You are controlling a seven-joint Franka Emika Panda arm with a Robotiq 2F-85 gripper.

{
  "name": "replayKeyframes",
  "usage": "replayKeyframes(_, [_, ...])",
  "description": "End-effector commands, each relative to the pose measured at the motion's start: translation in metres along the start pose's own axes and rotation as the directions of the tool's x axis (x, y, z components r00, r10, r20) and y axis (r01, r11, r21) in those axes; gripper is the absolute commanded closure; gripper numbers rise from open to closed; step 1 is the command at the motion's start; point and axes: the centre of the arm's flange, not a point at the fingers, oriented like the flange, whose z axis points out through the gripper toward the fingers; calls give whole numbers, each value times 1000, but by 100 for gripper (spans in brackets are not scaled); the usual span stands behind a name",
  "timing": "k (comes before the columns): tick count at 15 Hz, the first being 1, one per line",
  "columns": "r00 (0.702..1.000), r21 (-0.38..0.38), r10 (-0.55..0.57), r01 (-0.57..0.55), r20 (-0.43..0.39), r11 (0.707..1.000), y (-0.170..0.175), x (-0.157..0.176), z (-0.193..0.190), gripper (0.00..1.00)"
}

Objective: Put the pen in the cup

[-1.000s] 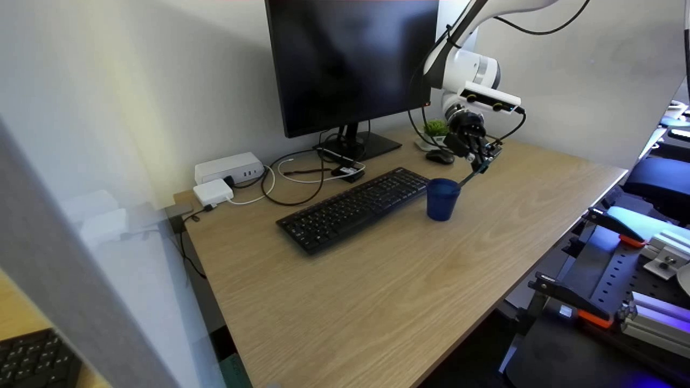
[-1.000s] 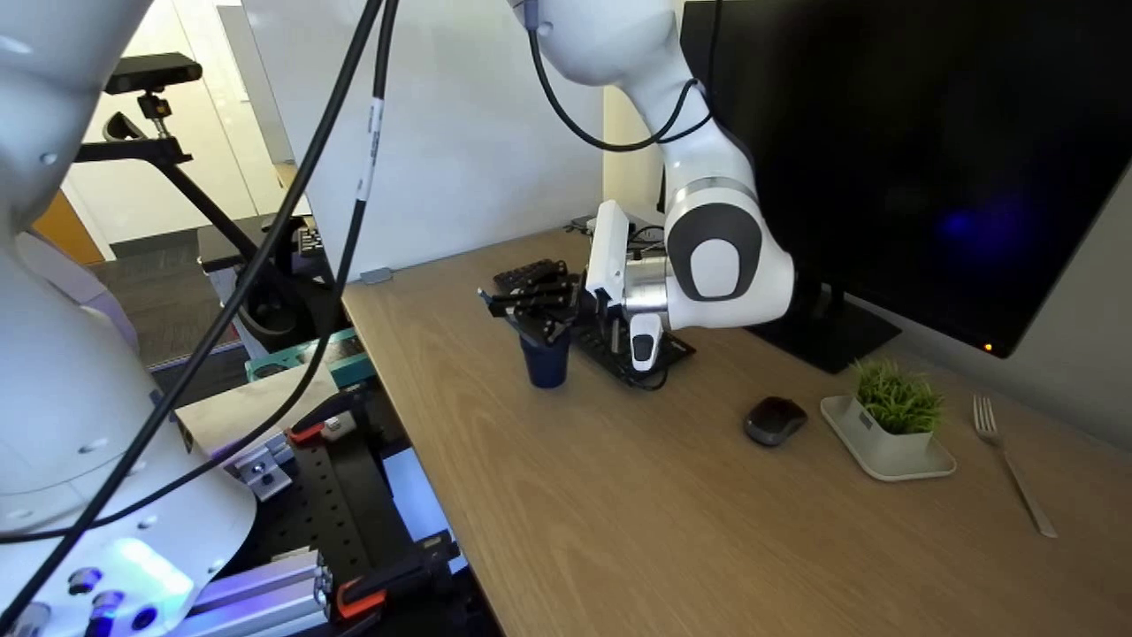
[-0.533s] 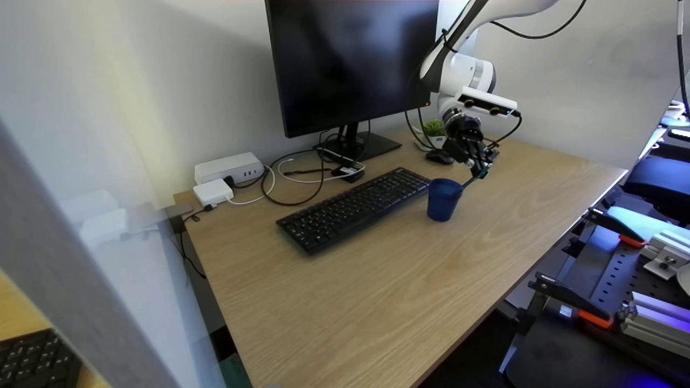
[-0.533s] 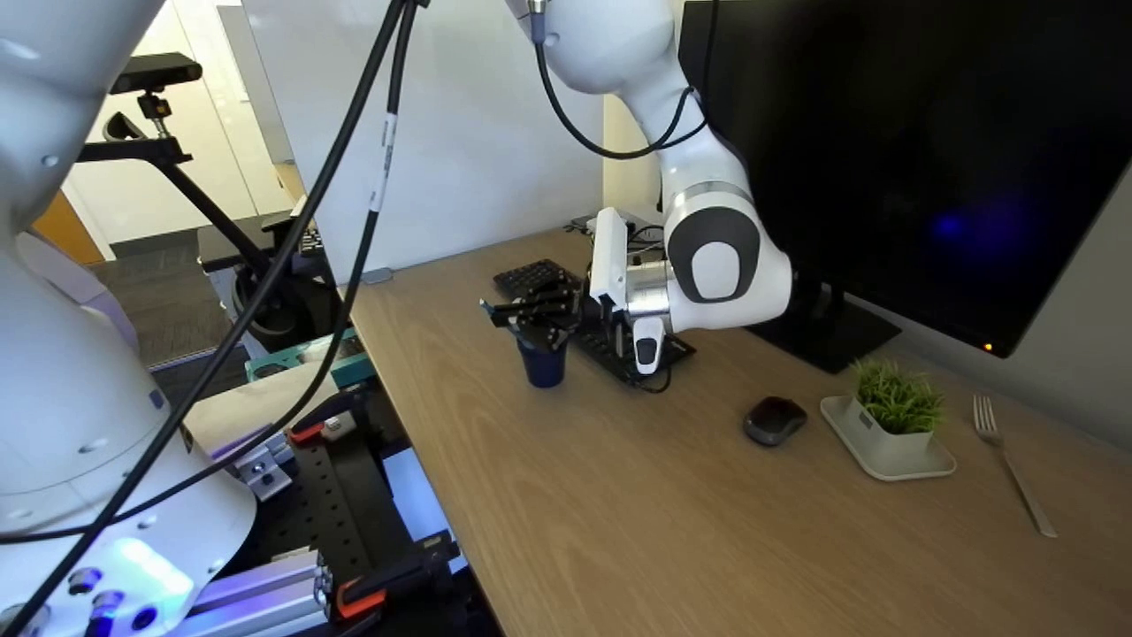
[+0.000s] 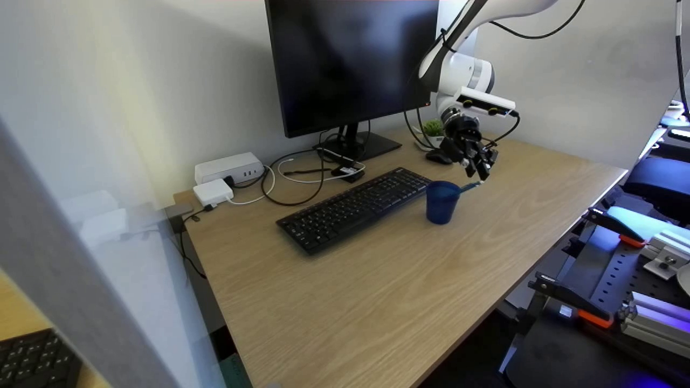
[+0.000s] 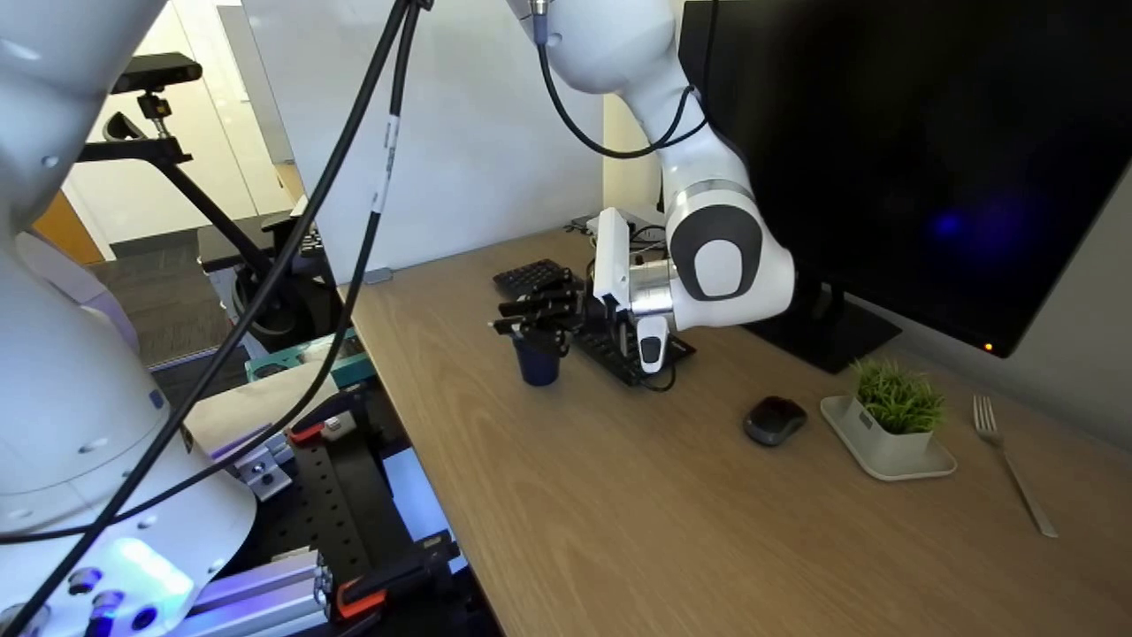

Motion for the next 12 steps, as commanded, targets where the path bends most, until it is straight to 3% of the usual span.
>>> replayKeyframes(1, [1000,-28,12,-12,-19,1000,-2,0,-3,39])
replayKeyframes(6, [999,-33,10,-11,-35,999,-2,-3,-4,3])
replayKeyframes(9, [995,-76,19,-27,-100,997,-9,-18,-7,0])
replayKeyframes(12, [978,-167,11,-47,-209,985,-23,-43,-11,0])
